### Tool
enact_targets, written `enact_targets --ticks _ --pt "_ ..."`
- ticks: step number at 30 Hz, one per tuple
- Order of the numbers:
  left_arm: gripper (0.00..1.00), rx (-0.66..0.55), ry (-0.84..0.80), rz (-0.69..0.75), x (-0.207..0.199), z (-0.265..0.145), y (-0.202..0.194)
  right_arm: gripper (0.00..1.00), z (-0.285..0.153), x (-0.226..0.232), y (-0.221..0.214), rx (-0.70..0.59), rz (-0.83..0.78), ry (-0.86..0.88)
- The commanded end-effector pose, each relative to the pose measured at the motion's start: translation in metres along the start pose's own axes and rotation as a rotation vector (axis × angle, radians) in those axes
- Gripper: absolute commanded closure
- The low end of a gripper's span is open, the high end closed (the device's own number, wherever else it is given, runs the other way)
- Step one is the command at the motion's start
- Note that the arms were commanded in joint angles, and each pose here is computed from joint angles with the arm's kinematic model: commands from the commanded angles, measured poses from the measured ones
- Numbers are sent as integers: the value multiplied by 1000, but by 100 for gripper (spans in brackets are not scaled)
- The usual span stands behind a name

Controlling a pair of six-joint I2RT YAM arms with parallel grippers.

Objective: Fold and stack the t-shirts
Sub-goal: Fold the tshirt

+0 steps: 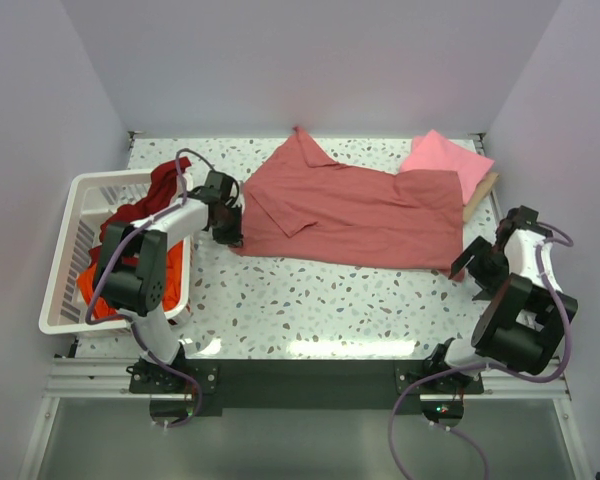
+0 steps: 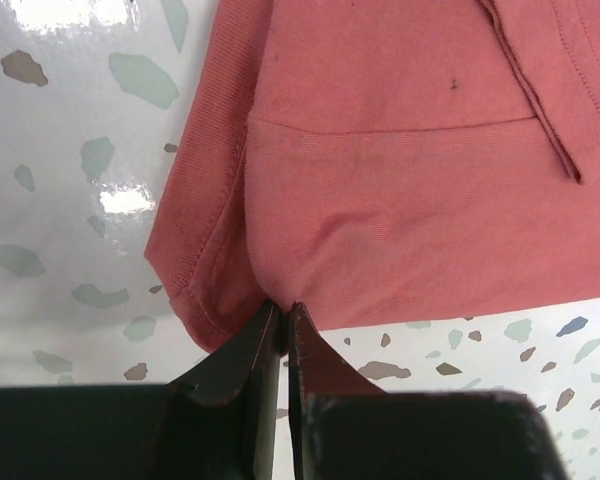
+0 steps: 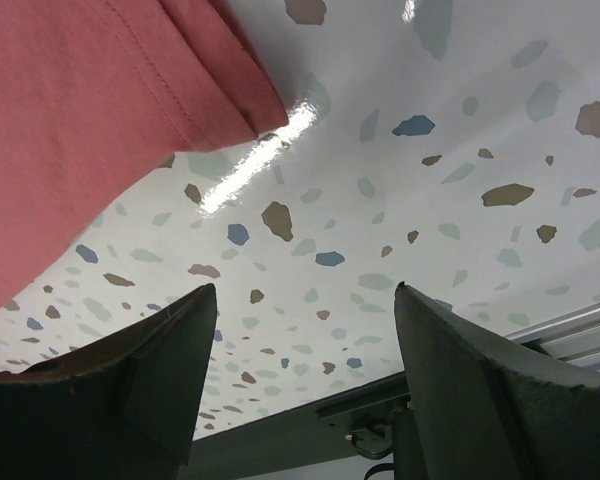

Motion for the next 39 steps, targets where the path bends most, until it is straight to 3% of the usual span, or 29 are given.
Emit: enact_targets --ticks 1,3,11,21,31,39 --pt "93 -19 7 15 3 4 1 25 3 -3 1 -18 6 -23" --pt "100 -18 7 16 4 4 1 30 9 -3 2 -3 11 -32" --pt "100 -20 24 -16 16 -1 3 49 31 2 15 -10 1 -33" --pt "100 -19 32 -55 30 -5 6 55 49 12 27 -34 -32 30" --pt "100 -13 45 -54 33 -12 6 74 59 21 24 -4 -60 120" --pt "100 -11 51 -54 34 -16 3 76 65 22 6 41 -78 195"
Point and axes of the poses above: each gripper's point midway between its finger pads, its own z axis out along the fingers, its own x axis along the line the jaws close on, y = z × x, the point moved 6 cm from there along -z, back along the fingers, and after that the axes turned 10 degrees about z, right-handed, at the moved point
